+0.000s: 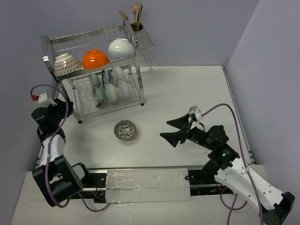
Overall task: Load the bowls into the dish rack
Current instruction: Move the dish rack to the center of the board.
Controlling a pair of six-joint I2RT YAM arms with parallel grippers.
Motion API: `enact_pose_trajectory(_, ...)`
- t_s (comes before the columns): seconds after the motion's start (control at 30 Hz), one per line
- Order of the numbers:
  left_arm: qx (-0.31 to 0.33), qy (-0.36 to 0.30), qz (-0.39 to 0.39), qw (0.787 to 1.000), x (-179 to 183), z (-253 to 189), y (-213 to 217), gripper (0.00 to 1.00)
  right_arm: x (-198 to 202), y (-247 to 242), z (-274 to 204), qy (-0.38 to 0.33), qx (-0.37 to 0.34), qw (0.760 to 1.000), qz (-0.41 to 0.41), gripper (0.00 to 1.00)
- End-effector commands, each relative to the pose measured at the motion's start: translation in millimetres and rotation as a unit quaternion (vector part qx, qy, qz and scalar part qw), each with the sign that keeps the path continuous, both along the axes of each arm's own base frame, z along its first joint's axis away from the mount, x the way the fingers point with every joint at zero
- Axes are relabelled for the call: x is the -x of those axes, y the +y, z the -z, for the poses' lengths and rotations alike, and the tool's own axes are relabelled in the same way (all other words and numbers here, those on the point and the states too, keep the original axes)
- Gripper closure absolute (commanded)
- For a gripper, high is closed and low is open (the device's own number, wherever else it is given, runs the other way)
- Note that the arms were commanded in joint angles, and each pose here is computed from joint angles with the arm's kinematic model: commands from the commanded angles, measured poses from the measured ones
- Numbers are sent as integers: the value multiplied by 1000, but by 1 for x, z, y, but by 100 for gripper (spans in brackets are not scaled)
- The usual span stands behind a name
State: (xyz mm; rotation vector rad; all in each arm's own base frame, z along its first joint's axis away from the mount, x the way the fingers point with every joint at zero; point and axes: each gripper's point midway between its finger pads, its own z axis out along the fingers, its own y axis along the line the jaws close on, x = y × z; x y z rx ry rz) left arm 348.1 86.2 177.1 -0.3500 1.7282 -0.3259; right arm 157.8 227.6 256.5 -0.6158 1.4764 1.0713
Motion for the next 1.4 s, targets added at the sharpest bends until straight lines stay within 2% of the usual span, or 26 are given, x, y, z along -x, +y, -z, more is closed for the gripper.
enact_pose_trajectory(0.0, 59, -19, 151, 987, 16, -16, -83, 61, 4, 3, -13, -20, -17, 1000, -14, 20)
enact_pose_trajectory(0.27, 95, -27, 165, 981, 32, -17, -131, 62, 4, 2, -14, -24, -18, 999, -10, 20)
enact_pose_trajectory(0.5, 120, -24, 229, 966, 47, -18, -200, 61, 2, 3, -13, -21, -15, 1000, -9, 20)
enact_pose_trajectory(0.9, 128, -28, 243, 961, 67, -25, -231, 63, -1, 3, -10, -16, -8, 1000, -4, 20)
enact_pose_trajectory(1.0, 124, -23, 234, 964, 70, -28, -232, 60, -3, 3, -9, -12, -4, 1000, -1, 20)
enact_pose_trajectory(1.03, 119, -6, 225, 967, 71, -21, -229, 56, -4, 3, -8, -12, -2, 1000, 1, 20)
enact_pose_trajectory(1.13, 96, -9, 188, 978, 69, -33, -214, 48, -7, 3, -6, -8, 2, 1000, 7, 20)
enact_pose_trajectory(1.17, 87, 16, 179, 980, 73, -25, -210, 45, -8, 2, -6, -8, 2, 1000, 11, 20)
enact_pose_trajectory(1.23, 68, 9, 167, 984, 75, -38, -202, 38, -10, 1, -6, -6, 3, 1000, 17, 20)
enact_pose_trajectory(1.37, 52, 31, 159, 985, 86, -42, -195, 32, -23, -4, -1, 7, 8, 998, 54, 19)
